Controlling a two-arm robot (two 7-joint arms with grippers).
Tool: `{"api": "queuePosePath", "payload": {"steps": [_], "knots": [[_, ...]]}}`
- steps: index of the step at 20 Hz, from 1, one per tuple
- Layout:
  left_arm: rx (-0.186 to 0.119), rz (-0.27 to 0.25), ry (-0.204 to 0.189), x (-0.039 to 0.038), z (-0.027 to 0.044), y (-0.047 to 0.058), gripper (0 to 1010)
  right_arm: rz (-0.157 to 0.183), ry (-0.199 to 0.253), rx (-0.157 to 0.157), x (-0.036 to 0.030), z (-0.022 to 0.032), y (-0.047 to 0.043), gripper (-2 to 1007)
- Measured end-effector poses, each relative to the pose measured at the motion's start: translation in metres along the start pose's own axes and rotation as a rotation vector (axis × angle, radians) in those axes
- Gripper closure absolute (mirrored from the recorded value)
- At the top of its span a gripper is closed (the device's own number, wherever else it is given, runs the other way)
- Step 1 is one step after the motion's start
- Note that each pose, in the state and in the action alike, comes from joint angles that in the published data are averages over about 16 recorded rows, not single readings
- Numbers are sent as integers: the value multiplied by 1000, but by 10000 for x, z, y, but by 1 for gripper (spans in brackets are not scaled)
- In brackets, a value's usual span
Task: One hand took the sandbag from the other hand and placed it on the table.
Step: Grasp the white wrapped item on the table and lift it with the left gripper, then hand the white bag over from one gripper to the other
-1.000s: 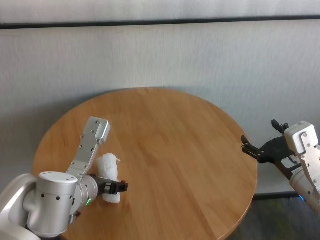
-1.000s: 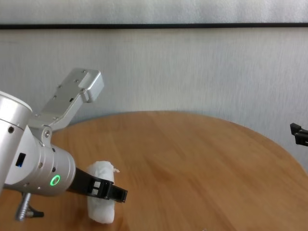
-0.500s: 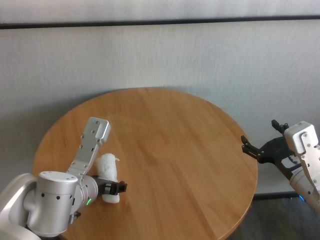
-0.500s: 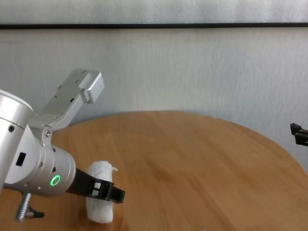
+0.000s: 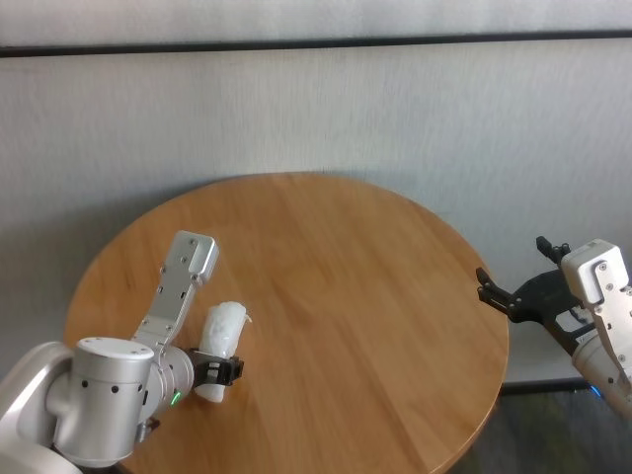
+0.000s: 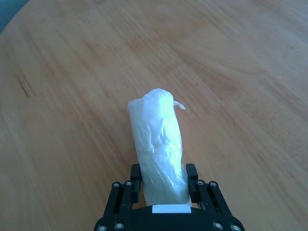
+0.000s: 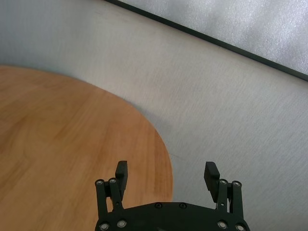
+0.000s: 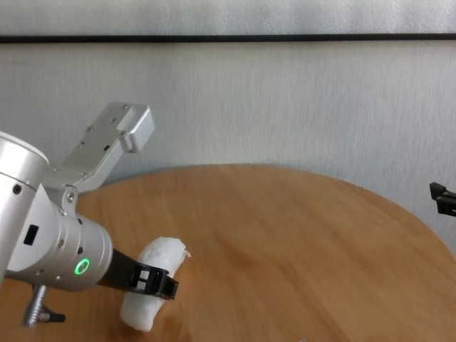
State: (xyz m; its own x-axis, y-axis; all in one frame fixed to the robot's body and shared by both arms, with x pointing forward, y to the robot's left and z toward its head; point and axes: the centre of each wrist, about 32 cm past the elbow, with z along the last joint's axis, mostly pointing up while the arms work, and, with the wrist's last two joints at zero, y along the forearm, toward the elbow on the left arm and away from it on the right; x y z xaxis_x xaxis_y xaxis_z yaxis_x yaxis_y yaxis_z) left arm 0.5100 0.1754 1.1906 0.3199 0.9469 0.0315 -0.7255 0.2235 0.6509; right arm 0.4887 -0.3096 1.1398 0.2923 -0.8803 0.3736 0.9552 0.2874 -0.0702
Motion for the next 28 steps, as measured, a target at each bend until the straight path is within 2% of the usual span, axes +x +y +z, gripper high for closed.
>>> {"api": "queuePosePath", "payload": {"steps": [9, 28], "knots": [[2, 0, 1, 1, 3, 0, 476, 0, 0, 0, 0, 0, 0, 3], [-4, -10, 0, 7, -2, -2, 582, 0, 0, 0, 0, 0, 0, 3]]}}
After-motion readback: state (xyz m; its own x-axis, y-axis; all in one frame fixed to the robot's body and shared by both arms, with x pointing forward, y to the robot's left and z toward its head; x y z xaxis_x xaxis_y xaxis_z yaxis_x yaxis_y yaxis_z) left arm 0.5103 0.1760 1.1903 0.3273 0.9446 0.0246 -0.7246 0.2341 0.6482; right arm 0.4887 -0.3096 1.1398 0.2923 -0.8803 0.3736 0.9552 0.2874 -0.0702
